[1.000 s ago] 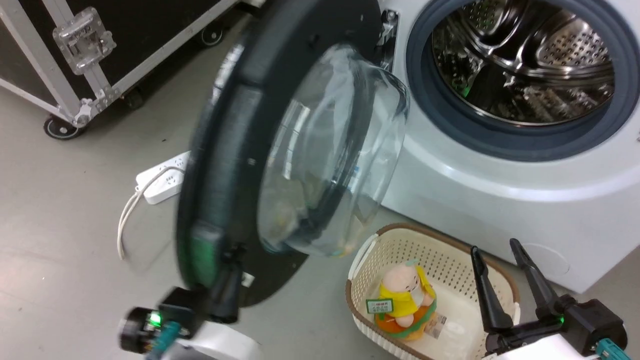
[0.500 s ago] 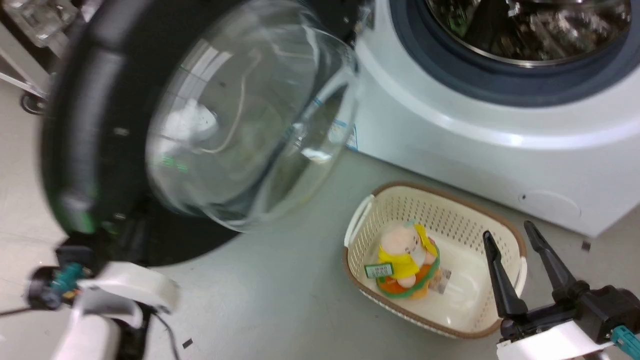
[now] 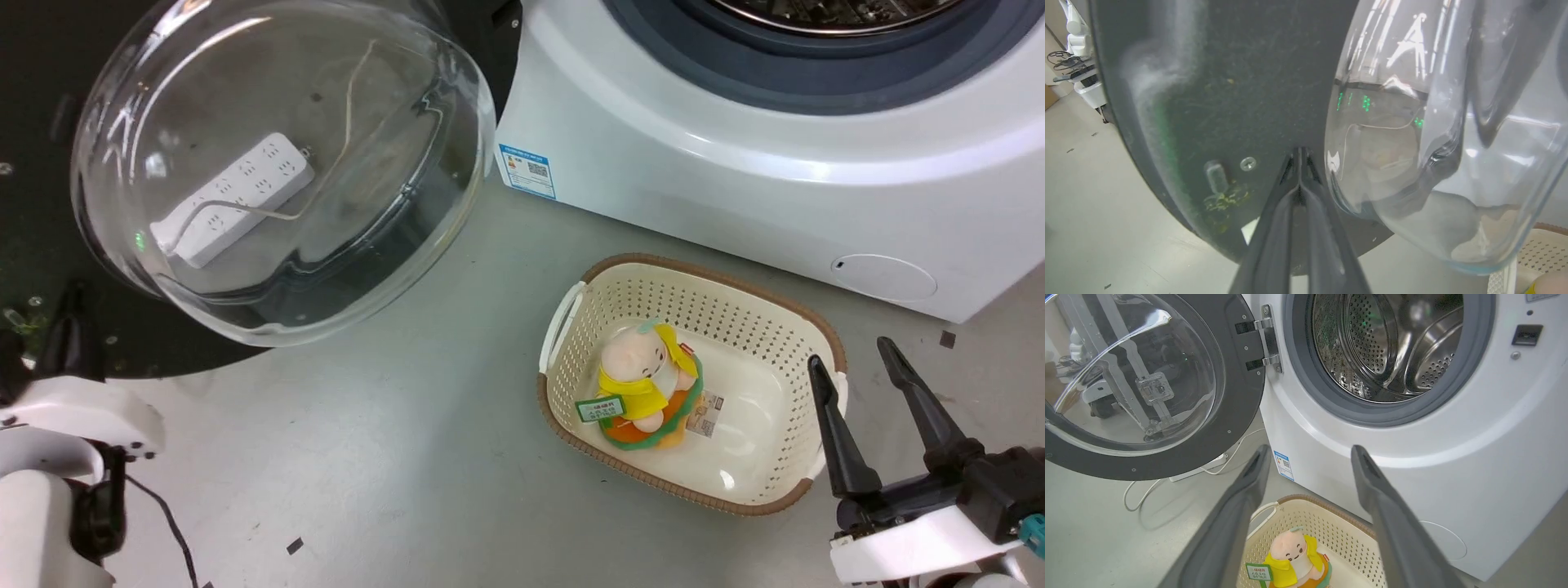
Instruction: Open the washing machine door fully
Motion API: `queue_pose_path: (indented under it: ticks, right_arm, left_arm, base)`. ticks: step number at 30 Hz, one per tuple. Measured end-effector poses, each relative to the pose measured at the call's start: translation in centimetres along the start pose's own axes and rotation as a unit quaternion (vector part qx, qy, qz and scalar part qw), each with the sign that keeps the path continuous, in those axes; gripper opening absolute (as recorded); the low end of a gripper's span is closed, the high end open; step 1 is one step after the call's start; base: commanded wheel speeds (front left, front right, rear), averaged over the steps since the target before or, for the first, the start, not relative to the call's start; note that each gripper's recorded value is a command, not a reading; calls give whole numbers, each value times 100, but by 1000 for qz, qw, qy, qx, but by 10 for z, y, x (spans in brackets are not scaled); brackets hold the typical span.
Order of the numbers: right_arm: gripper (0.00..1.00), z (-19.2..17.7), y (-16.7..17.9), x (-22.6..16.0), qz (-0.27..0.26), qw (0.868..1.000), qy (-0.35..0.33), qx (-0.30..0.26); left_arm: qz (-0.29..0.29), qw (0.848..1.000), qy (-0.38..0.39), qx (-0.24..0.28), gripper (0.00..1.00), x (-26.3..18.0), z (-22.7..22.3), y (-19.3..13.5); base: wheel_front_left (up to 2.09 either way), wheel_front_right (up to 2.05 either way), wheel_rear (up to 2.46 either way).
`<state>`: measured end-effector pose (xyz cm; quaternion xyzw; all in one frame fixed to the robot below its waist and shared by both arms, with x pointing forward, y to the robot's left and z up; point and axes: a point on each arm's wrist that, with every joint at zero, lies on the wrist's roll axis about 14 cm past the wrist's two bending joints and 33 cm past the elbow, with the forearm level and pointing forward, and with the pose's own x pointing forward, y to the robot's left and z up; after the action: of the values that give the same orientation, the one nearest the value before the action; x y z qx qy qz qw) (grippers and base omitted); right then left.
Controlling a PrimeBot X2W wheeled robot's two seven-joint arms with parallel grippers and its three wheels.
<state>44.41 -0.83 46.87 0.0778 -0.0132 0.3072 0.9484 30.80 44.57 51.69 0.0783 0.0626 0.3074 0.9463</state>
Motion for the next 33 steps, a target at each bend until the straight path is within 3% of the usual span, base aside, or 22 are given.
queue_pose_path:
  ticks: [8, 15, 21, 33]
  right_arm:
    - [100, 11, -1, -3, -6, 1000, -10, -9]
    - [100, 41, 4, -9, -18, 999, -42, -17]
    - [100, 70, 0, -25, -44, 996, -73, -30]
    - [100, 106, -37, -93, -148, 981, -109, -58]
  left_arm:
    - [3, 1000, -27, -12, 0, 0, 10, 6]
    - [-33, 989, -140, -39, 0, -13, 73, -12]
    - [-99, 976, -182, -64, 0, -42, 92, -58]
    - [-244, 947, -164, -128, 0, -90, 83, -175]
  base:
    - [0, 0, 0]
    - [0, 0, 0]
    - [0, 0, 0]
    - [0, 0, 0]
